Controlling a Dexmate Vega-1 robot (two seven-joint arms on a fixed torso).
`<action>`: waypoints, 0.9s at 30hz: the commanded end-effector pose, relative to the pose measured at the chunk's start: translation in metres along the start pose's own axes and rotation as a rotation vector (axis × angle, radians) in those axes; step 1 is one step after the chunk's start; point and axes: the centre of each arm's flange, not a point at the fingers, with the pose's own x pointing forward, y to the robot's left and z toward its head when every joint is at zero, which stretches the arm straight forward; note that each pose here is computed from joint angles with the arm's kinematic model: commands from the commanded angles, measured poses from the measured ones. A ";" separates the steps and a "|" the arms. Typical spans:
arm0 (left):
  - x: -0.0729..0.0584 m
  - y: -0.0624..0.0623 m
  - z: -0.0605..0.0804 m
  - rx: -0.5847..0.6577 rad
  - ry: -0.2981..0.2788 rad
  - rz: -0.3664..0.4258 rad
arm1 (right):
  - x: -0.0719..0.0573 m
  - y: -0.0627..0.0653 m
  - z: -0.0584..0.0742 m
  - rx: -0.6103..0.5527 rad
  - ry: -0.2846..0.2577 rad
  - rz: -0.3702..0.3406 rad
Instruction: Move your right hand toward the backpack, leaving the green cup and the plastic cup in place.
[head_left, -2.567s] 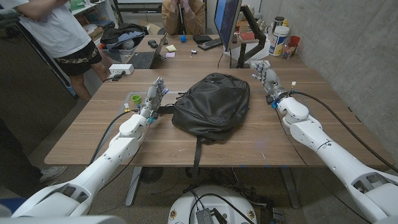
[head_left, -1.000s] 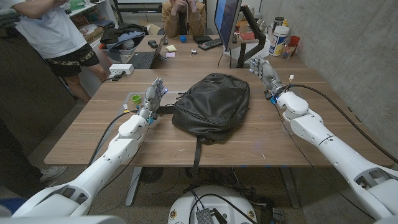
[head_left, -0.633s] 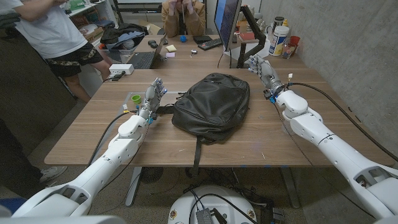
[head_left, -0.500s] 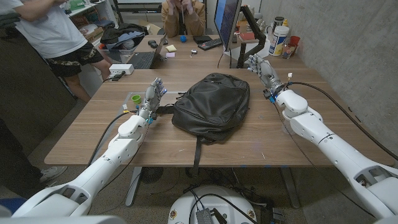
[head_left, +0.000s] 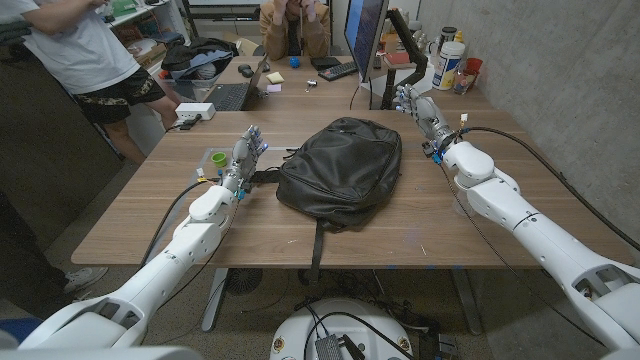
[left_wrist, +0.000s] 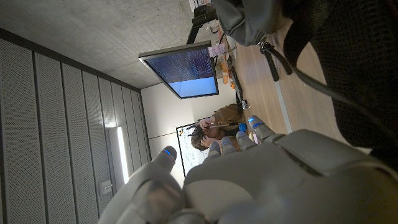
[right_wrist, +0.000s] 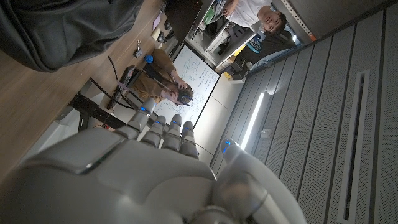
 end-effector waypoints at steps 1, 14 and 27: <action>-0.003 0.000 0.001 0.001 -0.005 0.001 | 0.002 0.004 0.011 -0.053 -0.019 0.024; -0.007 0.001 0.003 0.002 -0.011 0.004 | 0.007 0.008 0.017 -0.088 -0.029 0.035; -0.010 0.002 0.002 0.007 -0.008 0.003 | 0.010 0.012 0.019 -0.111 -0.037 0.047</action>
